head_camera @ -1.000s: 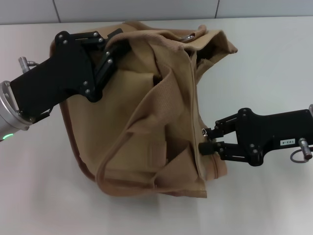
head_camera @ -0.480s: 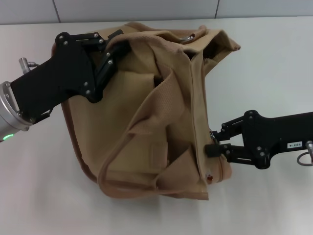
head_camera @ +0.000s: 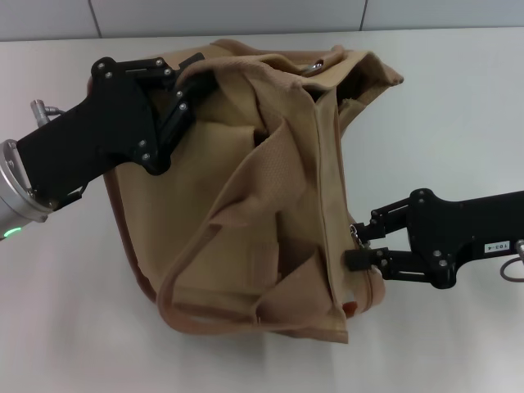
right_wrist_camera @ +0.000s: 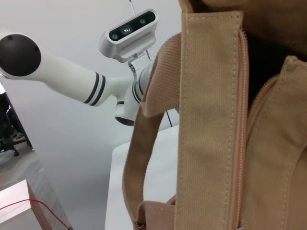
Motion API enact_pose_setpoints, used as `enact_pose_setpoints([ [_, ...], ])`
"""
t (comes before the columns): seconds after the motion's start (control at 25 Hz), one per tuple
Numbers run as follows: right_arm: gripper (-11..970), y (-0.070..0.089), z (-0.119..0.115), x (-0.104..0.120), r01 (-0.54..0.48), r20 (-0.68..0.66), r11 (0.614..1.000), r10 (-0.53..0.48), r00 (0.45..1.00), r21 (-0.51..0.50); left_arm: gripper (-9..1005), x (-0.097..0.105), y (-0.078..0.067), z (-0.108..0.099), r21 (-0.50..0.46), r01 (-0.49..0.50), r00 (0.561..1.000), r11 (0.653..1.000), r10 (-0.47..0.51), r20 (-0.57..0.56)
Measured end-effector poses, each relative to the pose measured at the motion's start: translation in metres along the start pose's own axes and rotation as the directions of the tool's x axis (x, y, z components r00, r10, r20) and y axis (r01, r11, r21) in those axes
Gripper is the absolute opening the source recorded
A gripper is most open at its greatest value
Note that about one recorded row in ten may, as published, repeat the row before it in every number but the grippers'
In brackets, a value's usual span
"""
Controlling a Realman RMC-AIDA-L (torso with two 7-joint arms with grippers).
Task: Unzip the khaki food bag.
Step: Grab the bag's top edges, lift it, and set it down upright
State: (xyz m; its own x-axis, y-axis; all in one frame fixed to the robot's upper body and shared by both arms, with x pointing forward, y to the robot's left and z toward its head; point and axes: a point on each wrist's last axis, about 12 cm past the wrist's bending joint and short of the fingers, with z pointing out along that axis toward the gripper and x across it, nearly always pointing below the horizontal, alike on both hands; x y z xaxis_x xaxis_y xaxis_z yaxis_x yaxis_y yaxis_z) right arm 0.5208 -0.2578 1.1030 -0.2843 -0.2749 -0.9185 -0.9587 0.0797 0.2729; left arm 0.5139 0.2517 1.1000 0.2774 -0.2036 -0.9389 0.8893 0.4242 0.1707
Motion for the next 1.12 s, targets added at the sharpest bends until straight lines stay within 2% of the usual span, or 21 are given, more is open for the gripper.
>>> enact_pose_setpoints([
  [0.28, 290, 0.0004, -0.002, 0.0001, 0.0, 0.002, 1.0, 0.0, 1.0, 0.002, 78, 0.0001, -0.0001, -0.0002, 0.0, 0.0, 1.0, 1.0, 0.0, 0.0],
  [0.44, 343, 0.0008, -0.0033, 0.0008, -0.001, -0.001, 1.0, 0.001, 1.0, 0.006, 78, 0.0001, -0.0001, -0.0002, 0.0, 0.0, 1.0, 1.0, 0.0, 0.0],
  [1.12, 329, 0.001, -0.0101, 0.0002, 0.013, -0.016, 1.0, -0.013, 1.0, 0.01, 78, 0.0008, -0.0015, -0.0069, -0.02, 0.004, 1.0, 1.0, -0.004, -0.01],
])
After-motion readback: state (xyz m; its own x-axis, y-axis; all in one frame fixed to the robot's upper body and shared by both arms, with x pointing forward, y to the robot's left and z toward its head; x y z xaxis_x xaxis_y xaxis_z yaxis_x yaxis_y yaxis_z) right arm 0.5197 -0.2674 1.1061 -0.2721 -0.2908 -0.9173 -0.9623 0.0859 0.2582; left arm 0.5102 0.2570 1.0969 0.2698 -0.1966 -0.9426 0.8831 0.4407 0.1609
